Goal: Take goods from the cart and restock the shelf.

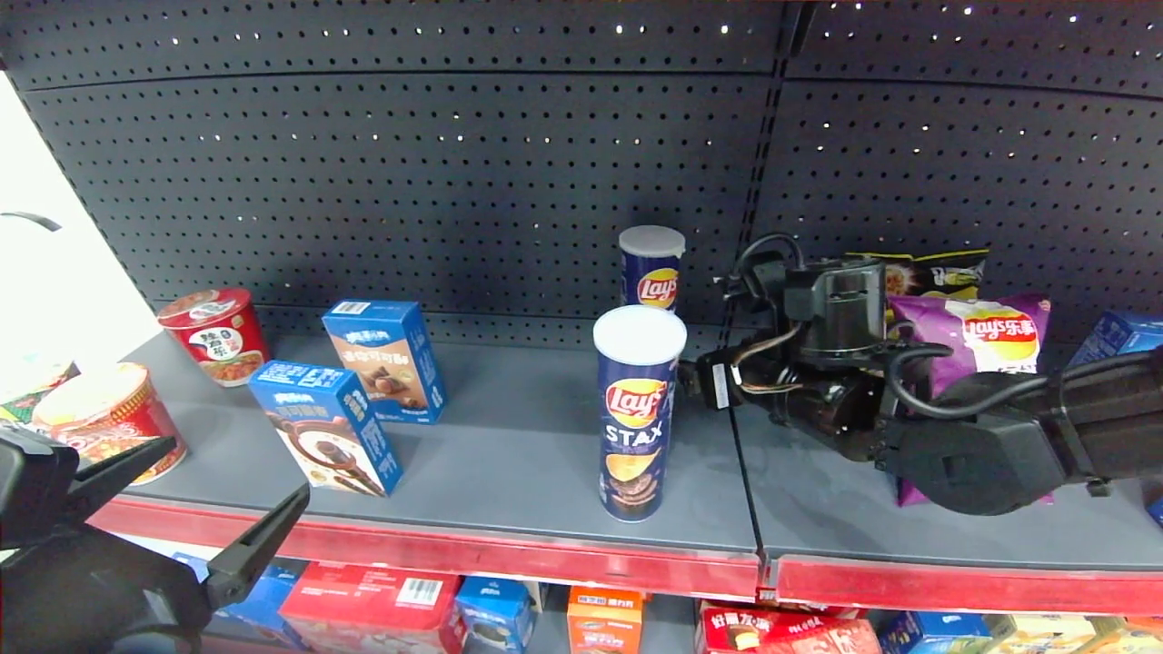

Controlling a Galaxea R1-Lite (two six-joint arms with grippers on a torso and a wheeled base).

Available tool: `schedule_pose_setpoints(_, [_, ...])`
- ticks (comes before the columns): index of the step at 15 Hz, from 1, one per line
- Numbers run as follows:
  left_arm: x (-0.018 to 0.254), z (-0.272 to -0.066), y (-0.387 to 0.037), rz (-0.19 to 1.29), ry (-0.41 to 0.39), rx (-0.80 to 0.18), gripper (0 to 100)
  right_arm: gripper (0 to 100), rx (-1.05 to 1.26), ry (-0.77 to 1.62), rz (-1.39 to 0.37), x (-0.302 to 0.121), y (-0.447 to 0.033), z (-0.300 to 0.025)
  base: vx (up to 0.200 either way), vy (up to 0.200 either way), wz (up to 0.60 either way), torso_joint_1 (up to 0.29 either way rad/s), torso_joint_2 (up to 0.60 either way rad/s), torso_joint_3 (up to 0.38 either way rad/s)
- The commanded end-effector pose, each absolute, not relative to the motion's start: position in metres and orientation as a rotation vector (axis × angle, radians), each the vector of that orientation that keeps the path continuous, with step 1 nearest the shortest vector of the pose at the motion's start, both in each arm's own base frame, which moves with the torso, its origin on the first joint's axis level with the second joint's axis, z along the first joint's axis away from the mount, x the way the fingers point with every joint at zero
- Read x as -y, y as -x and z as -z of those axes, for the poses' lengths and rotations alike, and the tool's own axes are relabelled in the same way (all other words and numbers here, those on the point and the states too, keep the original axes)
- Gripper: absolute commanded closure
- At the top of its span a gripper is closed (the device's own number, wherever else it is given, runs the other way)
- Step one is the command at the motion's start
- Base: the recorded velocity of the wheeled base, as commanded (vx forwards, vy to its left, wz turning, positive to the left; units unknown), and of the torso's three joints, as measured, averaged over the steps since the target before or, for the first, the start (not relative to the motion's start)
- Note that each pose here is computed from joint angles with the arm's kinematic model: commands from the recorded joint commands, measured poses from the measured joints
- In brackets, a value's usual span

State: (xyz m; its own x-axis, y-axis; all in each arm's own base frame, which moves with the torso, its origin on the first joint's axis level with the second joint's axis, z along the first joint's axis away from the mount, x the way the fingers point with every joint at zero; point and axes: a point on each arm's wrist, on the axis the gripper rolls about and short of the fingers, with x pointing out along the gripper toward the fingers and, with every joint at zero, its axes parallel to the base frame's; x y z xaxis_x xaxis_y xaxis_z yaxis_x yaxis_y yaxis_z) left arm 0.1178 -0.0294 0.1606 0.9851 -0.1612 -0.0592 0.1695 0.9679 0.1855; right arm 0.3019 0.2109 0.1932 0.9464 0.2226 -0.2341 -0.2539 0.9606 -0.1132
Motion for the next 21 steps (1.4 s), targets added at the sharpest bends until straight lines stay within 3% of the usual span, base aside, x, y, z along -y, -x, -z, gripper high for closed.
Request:
schedule_pose_setpoints(1, [0.030,-0.160,-0.119,0.169,-0.192,-0.048,0,0,-0.201,0.134,-0.219,-0.196,-0.289,-0.205,0.000,0.000,0.00,0.000,0.00,0.000])
schedule_pose_setpoints(10, [0.029,-0.157,-0.118,0.158,-0.187,-0.062,0,0,-0.133,0.126,-0.129,-0.139,-0.189,-0.235,0.000,0.000,0.00,0.000,0.00,0.000])
schedule_pose_setpoints(14, [0.025,-0.136,-0.105,0.164,-0.198,-0.132,0,0,-0.092,0.107,-0.008,-0.081,-0.121,-0.261,0.000,0.000,0.00,0.000,0.00,0.000])
schedule_pose_setpoints(21, [0.032,-0.140,-0.122,0.188,-0.201,-0.175,0,0,-0.015,0.076,0.311,-0.013,-0.046,-0.272,0.000,0.000,0.00,0.000,0.00,0.000])
